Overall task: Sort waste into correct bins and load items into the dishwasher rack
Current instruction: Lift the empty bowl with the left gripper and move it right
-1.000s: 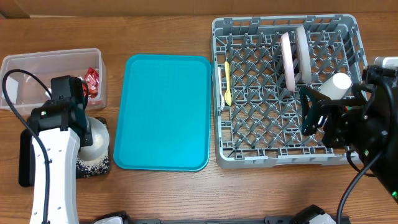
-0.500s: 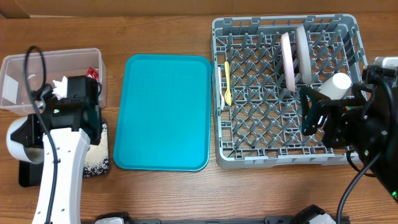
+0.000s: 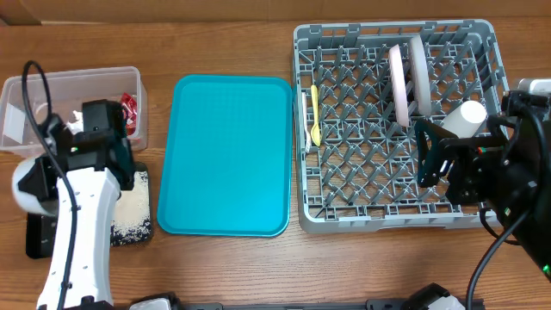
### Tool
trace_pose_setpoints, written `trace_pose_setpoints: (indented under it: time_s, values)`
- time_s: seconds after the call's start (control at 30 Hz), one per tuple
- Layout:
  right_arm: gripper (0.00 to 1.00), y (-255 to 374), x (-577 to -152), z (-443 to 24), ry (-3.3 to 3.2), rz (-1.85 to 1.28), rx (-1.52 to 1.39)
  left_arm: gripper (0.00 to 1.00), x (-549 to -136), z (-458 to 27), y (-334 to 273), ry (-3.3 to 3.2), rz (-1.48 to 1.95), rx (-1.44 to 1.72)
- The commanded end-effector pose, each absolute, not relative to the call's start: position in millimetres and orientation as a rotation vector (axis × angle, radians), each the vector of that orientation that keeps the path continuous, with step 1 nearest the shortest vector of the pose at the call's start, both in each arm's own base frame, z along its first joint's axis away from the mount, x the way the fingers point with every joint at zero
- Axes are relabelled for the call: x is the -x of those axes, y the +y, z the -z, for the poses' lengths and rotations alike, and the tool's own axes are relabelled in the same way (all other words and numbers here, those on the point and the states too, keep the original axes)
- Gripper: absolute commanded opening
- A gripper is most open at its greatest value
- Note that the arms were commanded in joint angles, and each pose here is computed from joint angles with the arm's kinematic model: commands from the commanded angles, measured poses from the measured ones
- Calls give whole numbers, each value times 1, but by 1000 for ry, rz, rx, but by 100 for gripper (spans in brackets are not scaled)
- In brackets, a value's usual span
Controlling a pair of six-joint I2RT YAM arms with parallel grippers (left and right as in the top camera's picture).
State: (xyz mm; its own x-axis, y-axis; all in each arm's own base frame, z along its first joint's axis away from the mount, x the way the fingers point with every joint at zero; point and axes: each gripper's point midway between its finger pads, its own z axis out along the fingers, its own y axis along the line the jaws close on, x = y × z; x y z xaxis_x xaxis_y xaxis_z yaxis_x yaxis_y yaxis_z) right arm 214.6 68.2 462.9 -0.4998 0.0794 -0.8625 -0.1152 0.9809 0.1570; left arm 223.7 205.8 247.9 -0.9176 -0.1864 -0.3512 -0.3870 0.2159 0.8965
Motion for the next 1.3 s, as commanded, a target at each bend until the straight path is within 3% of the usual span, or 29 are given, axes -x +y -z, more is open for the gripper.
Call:
trace_pose_setpoints:
  time_s: [0.0, 0.03, 0.1, 0.2, 0.33, 0.47, 0.6, 0.7, 0.77, 0.83, 0.9, 1.0, 1.1, 1.17, 1.27]
  values:
    - [100, 67, -214, -465, 2070, -235, 24, 4, -222, -232, 211, 2421, -1835, 476]
    - [100, 67, -214, -465, 2070, -235, 24, 4, -222, -245, 209, 2356, -1954, 423]
    - [100, 67, -214, -465, 2070, -235, 24, 4, -234, -230, 203, 2384, -1811, 459]
    - [100, 67, -214, -465, 2070, -235, 24, 4, -228, -271, 205, 2227, -2175, 314]
    - [100, 67, -214, -465, 2070, -235, 24, 4, -248, -278, 191, 2210, -2202, 188]
    - [100, 67, -214, -465, 2070, -235, 24, 4, -256, -230, 191, 2363, -1820, 320]
    - [100, 67, -214, -465, 2070, -235, 24, 4, -248, -272, 193, 2270, -2255, 91]
    - [100, 67, -214, -465, 2070, -235, 24, 4, -255, -276, 188, 2177, -2147, 238]
    - [100, 67, -214, -465, 2070, -235, 24, 4, -257, -236, 191, 2344, -1914, 248]
    - [100, 67, -214, -465, 2070, -235, 24, 4, -242, -264, 198, 2230, -2224, 206]
    - [100, 67, -214, -465, 2070, -235, 24, 4, -250, -274, 193, 2309, -2288, 6]
    - [100, 67, -214, -465, 2070, -235, 24, 4, -261, -285, 182, 2222, -2209, 91]
    - [100, 67, -214, -465, 2070, -235, 24, 4, -272, -260, 181, 2279, -1962, 153]
    - [100, 67, -214, -465, 2070, -235, 24, 4, -282, -229, 170, 2407, -1686, 127]
    - [100, 67, -214, -465, 2070, -235, 24, 4, -305, -177, 120, 2597, -994, 86]
